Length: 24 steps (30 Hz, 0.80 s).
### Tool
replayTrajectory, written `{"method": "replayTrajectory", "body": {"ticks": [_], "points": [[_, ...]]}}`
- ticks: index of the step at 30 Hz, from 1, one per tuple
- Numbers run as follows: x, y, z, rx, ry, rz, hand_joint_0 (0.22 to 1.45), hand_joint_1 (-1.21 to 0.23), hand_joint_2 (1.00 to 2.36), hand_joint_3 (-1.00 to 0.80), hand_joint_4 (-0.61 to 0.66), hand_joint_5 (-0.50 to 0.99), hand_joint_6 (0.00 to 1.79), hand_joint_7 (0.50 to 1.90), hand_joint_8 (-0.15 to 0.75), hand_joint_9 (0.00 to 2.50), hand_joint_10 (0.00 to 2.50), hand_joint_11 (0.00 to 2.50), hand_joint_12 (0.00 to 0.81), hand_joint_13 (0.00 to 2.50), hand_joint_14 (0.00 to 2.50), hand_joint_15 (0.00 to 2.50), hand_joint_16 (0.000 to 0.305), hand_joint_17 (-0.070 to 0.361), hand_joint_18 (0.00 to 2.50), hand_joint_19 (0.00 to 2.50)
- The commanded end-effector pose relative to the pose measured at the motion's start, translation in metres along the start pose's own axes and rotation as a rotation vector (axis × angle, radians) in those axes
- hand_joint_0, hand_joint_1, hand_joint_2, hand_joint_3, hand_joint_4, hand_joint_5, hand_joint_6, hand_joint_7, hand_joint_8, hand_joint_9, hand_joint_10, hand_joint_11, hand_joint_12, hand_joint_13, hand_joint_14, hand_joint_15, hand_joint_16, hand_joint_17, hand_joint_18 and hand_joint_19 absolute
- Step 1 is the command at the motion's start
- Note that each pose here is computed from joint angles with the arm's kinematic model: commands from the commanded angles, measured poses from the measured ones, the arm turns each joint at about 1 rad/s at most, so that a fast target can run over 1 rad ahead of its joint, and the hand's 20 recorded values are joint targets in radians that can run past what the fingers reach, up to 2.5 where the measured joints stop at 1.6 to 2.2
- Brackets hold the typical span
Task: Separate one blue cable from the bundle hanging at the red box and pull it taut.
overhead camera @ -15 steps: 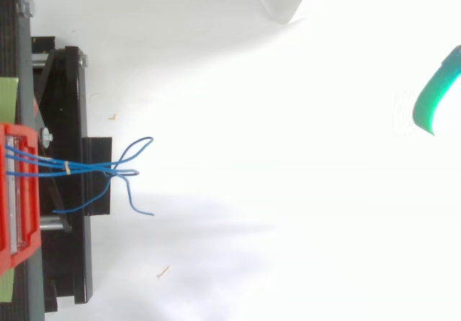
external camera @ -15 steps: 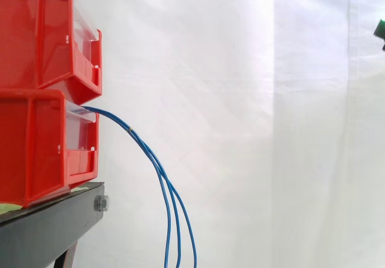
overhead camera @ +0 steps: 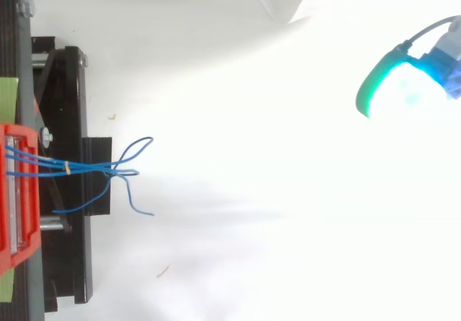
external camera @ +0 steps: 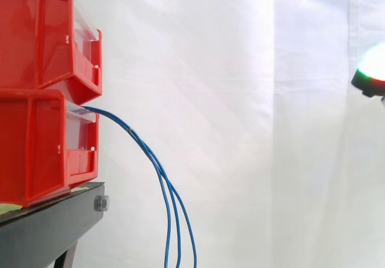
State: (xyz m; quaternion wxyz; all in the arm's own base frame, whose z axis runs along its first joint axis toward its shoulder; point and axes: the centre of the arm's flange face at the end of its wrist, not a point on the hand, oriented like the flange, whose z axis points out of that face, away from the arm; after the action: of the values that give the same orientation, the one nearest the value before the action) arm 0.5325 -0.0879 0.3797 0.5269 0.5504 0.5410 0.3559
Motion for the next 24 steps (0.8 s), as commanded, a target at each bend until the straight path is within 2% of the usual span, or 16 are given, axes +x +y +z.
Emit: {"method": "replayTrajectory", "body": {"ticks": [1,4,5,9,12,14,17,21,23,24], "points": [[0.004,-0.011,0.015,-0.012,-0.029,0.006,0.52,-0.71,1.0,-0.49,0.16,-0.22,0.5,0.78,0.225,0.5,0.01,0.33,0.365,0.56,0.01,0.26,0.052,0.118,0.52,0.48],[0.007,-0.014,0.02,-0.019,-0.028,0.009,0.51,-0.71,1.0,-0.49,0.16,-0.22,0.5,0.78,0.228,0.51,0.01,0.33,0.366,0.56,0.01,0.26,0.052,0.116,0.51,0.47],[0.008,-0.019,0.025,-0.019,-0.028,0.009,0.51,-0.7,1.0,-0.49,0.16,-0.22,0.5,0.78,0.227,0.51,0.01,0.33,0.366,0.56,0.01,0.25,0.051,0.115,0.51,0.47],[0.011,-0.021,0.03,-0.039,-0.034,0.013,0.51,-0.69,1.0,-0.49,0.16,-0.22,0.5,0.78,0.232,0.51,0.01,0.33,0.367,0.56,0.01,0.26,0.051,0.114,0.5,0.47],[0.014,-0.025,0.036,-0.042,-0.039,0.015,0.51,-0.69,1.0,-0.49,0.16,-0.22,0.5,0.78,0.229,0.52,0.01,0.33,0.366,0.56,0.01,0.26,0.051,0.114,0.5,0.46],[0.017,-0.033,0.043,-0.035,-0.041,0.014,0.51,-0.69,1.0,-0.48,0.16,-0.22,0.5,0.78,0.231,0.52,0.01,0.33,0.367,0.56,0.01,0.26,0.05,0.113,0.5,0.46],[0.02,-0.035,0.051,-0.036,-0.043,0.014,0.51,-0.69,1.0,-0.49,0.16,-0.21,0.5,0.78,0.233,0.52,0.01,0.32,0.366,0.56,0.01,0.25,0.05,0.112,0.49,0.46],[0.022,-0.038,0.066,-0.032,-0.061,0.015,0.51,-0.69,1.0,-0.49,0.17,-0.21,0.5,0.78,0.232,0.52,0.01,0.33,0.365,0.56,0.01,0.25,0.05,0.112,0.49,0.46],[0.024,-0.045,0.075,-0.021,-0.067,0.013,0.51,-0.69,1.0,-0.49,0.17,-0.21,0.5,0.78,0.233,0.52,0.01,0.33,0.365,0.56,0.01,0.25,0.049,0.111,0.49,0.46],[0.027,-0.051,0.086,-0.012,-0.069,0.013,0.51,-0.69,1.0,-0.49,0.17,-0.21,0.5,0.78,0.233,0.52,0.01,0.33,0.365,0.56,0.01,0.25,0.05,0.111,0.49,0.46]]}}
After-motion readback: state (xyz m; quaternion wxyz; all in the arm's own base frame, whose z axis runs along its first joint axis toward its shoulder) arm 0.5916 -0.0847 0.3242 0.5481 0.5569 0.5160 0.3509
